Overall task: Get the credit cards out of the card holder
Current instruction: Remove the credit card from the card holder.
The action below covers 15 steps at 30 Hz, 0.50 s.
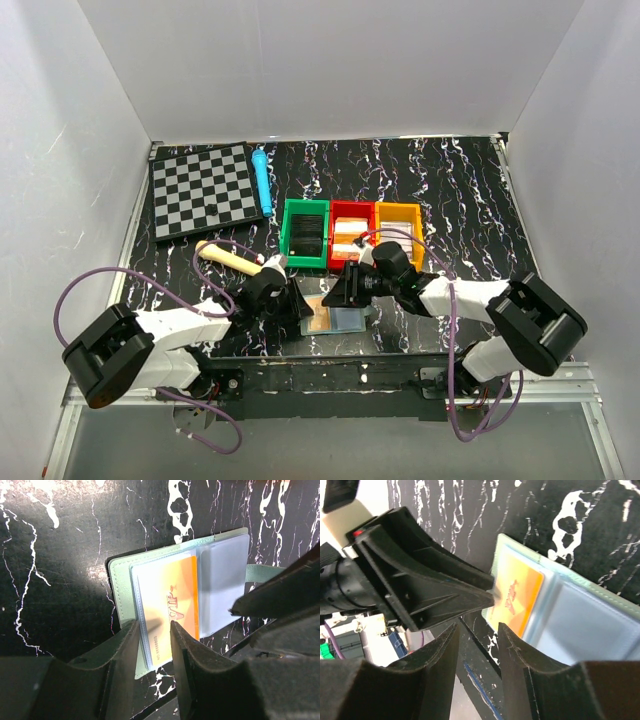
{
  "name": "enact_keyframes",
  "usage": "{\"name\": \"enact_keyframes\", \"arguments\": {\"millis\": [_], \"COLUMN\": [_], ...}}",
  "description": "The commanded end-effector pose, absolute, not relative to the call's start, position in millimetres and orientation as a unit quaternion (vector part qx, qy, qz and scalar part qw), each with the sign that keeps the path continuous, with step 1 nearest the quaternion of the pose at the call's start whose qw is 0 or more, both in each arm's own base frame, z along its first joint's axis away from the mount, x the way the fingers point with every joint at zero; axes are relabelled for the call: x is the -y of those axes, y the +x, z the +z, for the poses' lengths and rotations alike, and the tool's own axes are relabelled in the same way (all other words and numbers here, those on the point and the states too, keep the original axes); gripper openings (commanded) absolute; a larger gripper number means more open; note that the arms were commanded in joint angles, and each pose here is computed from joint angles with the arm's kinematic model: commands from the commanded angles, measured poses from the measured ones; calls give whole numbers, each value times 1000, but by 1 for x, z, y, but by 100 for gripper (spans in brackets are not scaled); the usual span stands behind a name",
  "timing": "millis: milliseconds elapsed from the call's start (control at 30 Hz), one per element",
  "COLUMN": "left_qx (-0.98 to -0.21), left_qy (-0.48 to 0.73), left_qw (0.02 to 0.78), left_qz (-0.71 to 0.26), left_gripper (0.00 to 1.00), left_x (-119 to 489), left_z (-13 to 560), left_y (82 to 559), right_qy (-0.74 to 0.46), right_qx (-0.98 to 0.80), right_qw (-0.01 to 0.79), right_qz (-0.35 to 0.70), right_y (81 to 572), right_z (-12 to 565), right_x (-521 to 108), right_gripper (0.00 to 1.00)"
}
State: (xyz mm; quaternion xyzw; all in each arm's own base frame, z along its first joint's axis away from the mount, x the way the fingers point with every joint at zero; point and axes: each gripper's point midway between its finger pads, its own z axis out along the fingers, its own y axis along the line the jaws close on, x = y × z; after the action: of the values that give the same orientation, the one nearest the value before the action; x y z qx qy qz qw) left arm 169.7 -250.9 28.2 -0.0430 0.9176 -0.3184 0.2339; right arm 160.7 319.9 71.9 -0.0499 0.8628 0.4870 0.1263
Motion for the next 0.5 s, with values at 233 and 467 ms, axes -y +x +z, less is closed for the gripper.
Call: {"name": "enact_keyframes", "arguments": {"millis": [233, 467], "left_qx": [-920, -921], "left_qy": [-59, -61], "left_qw": [246, 248], "left_qz": [-300, -293], "left_gripper": [31, 31], "left_x": [241, 237], "left_z": [17, 15], "left_y": [172, 172], "right_qy": [-67, -56], "right_qx": [-856, -863], "right_qw": [133, 116], "right_qz": [495, 488], "right_y": [161, 158], "right_z": [86, 64], "right_x": [-337, -335], "right_gripper": [45, 44]}}
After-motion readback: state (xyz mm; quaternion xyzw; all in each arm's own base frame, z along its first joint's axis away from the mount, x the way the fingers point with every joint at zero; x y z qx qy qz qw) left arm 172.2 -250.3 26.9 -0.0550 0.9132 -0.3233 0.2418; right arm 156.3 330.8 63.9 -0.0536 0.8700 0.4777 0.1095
